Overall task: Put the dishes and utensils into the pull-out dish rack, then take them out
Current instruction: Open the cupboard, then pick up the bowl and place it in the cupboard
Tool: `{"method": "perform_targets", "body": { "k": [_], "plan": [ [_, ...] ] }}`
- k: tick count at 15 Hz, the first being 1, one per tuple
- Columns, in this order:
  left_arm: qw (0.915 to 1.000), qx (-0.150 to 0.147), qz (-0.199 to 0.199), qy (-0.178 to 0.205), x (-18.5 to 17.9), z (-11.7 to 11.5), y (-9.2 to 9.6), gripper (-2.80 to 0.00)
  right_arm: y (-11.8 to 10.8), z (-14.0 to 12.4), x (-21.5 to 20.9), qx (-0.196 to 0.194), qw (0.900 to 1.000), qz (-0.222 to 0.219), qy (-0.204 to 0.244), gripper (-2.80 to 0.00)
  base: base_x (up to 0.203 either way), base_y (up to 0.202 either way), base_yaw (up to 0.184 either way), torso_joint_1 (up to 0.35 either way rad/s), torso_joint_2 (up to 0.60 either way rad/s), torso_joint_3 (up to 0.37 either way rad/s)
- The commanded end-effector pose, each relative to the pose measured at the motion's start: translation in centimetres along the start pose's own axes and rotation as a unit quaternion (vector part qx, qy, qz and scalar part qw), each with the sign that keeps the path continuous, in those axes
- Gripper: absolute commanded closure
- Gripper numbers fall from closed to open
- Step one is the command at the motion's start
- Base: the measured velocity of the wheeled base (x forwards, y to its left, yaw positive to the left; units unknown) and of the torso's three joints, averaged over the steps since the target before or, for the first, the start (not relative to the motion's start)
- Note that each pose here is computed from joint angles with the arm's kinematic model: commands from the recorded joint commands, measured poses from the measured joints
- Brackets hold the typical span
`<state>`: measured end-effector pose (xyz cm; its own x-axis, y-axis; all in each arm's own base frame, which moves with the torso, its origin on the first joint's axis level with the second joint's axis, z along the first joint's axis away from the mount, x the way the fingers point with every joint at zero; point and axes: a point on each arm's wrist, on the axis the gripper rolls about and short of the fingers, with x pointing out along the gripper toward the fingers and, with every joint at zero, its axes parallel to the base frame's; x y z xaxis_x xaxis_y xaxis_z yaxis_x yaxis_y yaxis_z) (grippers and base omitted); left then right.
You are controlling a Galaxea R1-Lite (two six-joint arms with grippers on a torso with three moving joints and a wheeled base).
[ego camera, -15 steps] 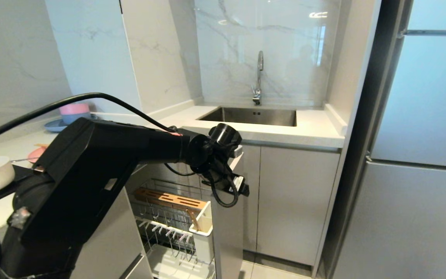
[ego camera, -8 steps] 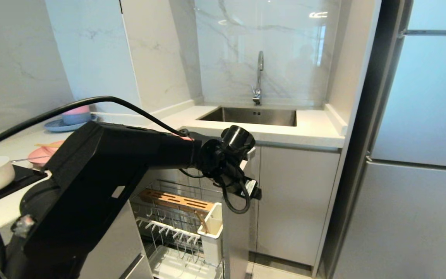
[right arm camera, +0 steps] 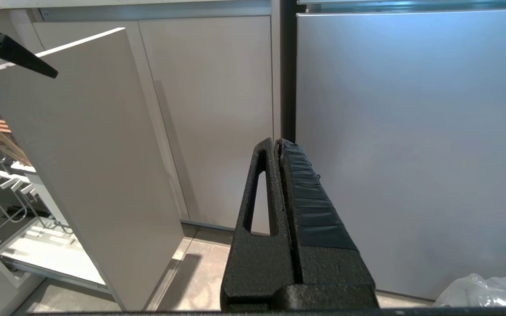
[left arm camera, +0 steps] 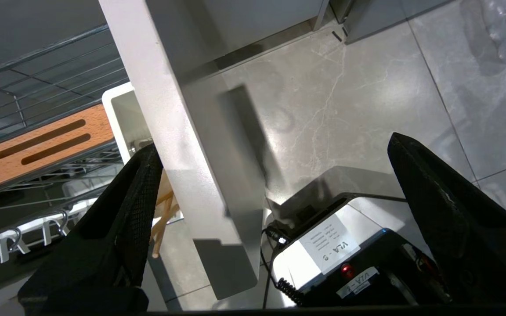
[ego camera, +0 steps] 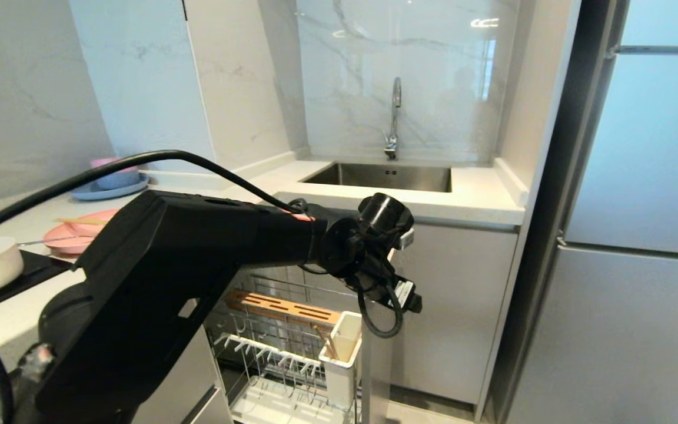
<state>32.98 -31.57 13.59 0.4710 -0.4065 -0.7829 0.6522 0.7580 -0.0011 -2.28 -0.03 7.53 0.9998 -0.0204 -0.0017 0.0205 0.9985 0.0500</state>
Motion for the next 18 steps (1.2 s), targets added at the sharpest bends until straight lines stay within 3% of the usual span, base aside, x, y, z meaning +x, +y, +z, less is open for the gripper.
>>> {"method": "perform_targets", "body": {
  "k": [1,6,11,16,17,18],
  "plan": [
    [0.9999,0.008,-0.009,-0.005,-0.1,0.2,-0.8,-2.80,0.0,0.0,0.0,0.000,1.000,0.000,0.001,0.00,0.000,0.000,0.000,0.000,0.00,0.000],
    [0.9999,0.007,-0.003,-0.015,-0.9,0.5,-1.0,-2.80,0.0,0.0,0.0,0.000,1.000,0.000,0.001,0.00,0.000,0.000,0.000,0.000,0.00,0.000],
    [0.9970,0.004,0.075,-0.020,-1.9,0.5,-0.4,-2.80,0.0,0.0,0.0,0.000,1.000,0.000,0.001,0.00,0.000,0.000,0.000,0.000,0.00,0.000],
    [0.9941,-0.024,0.070,-0.080,-8.3,1.6,-0.3,-2.80,0.0,0.0,0.0,0.000,1.000,0.000,0.001,0.00,0.000,0.000,0.000,0.000,0.00,0.000],
    [0.9926,-0.027,0.070,-0.095,-9.9,1.8,-0.3,0.00,0.0,0.0,0.0,0.000,1.000,0.000,0.001,0.00,0.000,0.000,0.000,0.000,0.00,0.000],
    [0.9903,-0.030,0.076,-0.112,-11.7,2.0,-0.2,0.00,0.0,0.0,0.0,0.000,1.000,0.000,0.001,0.00,0.000,0.000,0.000,0.000,0.00,0.000]
  ]
}}
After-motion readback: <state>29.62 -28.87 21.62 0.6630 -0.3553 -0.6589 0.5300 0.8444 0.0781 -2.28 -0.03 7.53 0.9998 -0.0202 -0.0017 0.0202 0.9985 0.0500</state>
